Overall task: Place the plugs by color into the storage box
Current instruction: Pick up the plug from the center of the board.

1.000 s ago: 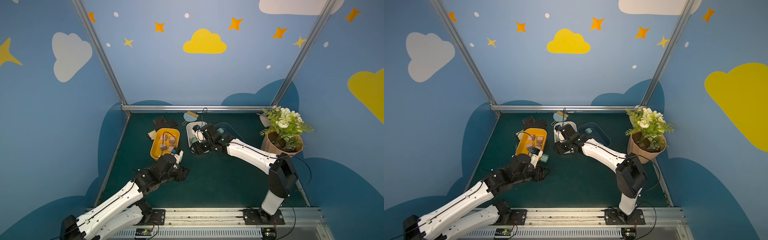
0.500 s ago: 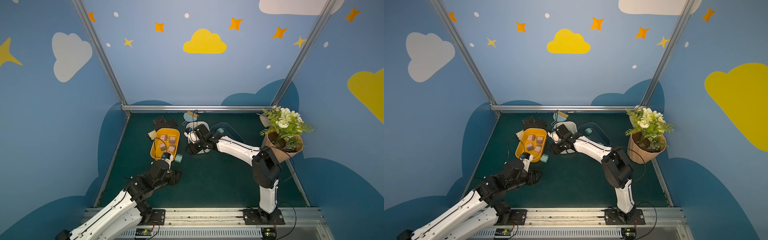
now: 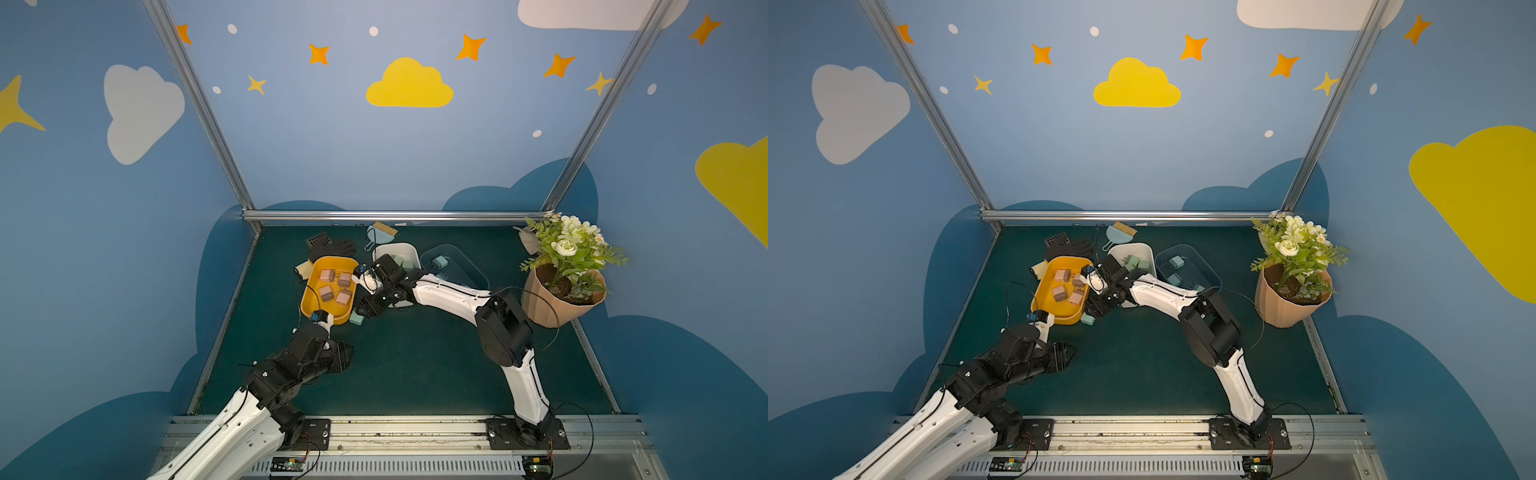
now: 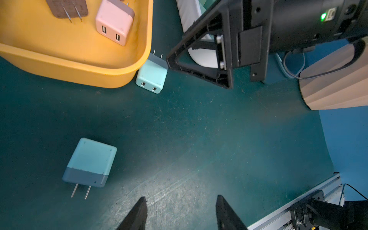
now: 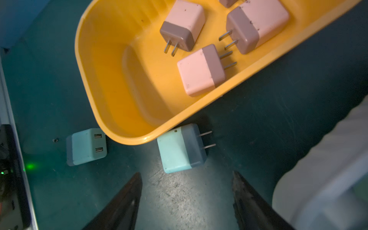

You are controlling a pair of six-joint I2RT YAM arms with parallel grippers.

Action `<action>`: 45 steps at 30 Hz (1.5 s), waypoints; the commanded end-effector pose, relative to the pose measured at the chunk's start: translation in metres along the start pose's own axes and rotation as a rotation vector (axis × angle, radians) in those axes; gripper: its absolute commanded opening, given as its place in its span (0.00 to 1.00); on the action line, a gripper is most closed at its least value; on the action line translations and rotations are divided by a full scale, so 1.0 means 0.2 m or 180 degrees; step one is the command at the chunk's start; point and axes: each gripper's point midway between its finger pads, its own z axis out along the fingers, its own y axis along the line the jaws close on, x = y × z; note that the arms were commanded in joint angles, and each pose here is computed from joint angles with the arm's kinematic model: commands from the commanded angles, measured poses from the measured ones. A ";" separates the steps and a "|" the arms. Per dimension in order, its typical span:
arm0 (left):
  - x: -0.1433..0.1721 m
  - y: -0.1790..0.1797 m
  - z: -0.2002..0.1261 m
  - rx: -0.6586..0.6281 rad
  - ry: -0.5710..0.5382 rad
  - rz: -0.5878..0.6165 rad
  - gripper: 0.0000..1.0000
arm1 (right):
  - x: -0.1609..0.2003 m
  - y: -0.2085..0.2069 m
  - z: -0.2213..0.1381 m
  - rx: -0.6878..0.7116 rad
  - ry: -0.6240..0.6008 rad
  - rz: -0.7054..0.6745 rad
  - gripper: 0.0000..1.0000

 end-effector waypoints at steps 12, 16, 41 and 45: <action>0.00 0.04 -0.01 -0.0040 -0.0103 -0.0105 0.59 | 0.06 -0.01 0.21 0.0245 0.0297 -0.0387 0.72; 0.00 0.05 -0.02 -0.0042 -0.0149 -0.0135 0.59 | 0.08 -0.02 0.22 0.0254 0.0333 -0.0388 0.71; 0.00 0.01 -0.04 0.0069 -0.0074 -0.0218 0.60 | 0.15 0.15 0.03 0.0305 0.0416 -0.0399 0.40; 0.01 0.01 -0.03 0.0082 -0.0056 -0.0275 0.59 | 0.23 0.18 0.01 0.0285 0.0441 -0.0349 0.39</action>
